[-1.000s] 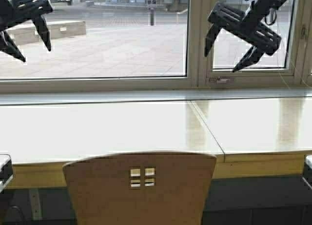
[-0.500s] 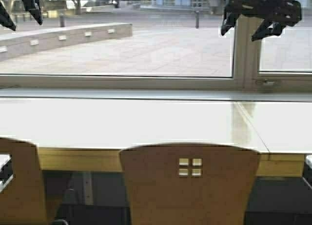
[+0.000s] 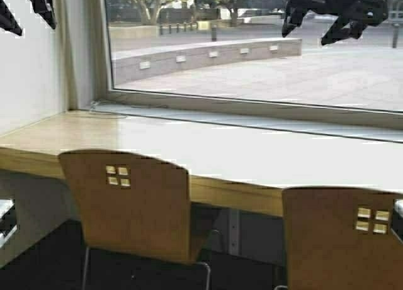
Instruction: Push the chairs under the table
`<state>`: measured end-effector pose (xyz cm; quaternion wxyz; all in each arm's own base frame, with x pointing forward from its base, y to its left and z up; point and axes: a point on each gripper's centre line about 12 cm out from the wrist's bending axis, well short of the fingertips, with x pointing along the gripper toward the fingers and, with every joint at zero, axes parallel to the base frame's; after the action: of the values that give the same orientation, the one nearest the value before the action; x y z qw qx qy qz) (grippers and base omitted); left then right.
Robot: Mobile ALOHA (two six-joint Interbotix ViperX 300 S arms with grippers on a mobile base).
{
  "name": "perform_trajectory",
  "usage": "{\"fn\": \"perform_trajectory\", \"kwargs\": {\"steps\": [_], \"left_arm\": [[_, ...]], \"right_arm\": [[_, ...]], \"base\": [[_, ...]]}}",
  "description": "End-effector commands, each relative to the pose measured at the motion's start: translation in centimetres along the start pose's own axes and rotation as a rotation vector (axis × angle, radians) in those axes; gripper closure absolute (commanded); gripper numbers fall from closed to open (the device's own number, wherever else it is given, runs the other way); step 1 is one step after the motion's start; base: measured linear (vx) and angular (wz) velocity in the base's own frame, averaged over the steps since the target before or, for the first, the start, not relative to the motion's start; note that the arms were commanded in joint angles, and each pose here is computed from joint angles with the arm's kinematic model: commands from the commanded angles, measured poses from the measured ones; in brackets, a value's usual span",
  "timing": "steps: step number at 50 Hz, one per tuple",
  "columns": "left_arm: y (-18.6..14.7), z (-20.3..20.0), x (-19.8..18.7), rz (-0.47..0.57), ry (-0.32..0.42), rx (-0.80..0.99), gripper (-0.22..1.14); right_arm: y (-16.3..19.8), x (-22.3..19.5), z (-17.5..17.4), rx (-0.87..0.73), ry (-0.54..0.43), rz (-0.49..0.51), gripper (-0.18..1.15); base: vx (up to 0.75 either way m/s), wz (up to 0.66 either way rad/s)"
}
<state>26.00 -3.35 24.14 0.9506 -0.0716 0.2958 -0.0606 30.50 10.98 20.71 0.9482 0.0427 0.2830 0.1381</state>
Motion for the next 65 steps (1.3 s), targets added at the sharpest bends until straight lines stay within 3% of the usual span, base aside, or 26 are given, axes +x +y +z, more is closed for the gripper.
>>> {"fn": "perform_trajectory", "kwargs": {"steps": [1, 22, 51, 65], "left_arm": [[-0.1, 0.6, -0.2, 0.0, -0.028, -0.003, 0.02], [-0.5, -0.3, 0.2, -0.015, 0.001, -0.005, 0.02], [-0.8, 0.7, 0.3, -0.02, -0.034, -0.006, 0.02], [-0.7, 0.1, 0.9, -0.016, -0.005, -0.025, 0.02]], "right_arm": [[0.2, -0.1, 1.0, 0.001, -0.025, 0.006, -0.05], [0.8, 0.6, -0.2, -0.015, 0.03, 0.017, -0.05], [1.3, 1.4, 2.3, -0.007, -0.023, 0.027, -0.05], [1.2, 1.8, 2.0, -0.013, -0.004, 0.024, -0.05]], "base": [[-0.23, 0.52], [-0.24, 0.29], [-0.37, 0.16], [-0.35, 0.09]]}}
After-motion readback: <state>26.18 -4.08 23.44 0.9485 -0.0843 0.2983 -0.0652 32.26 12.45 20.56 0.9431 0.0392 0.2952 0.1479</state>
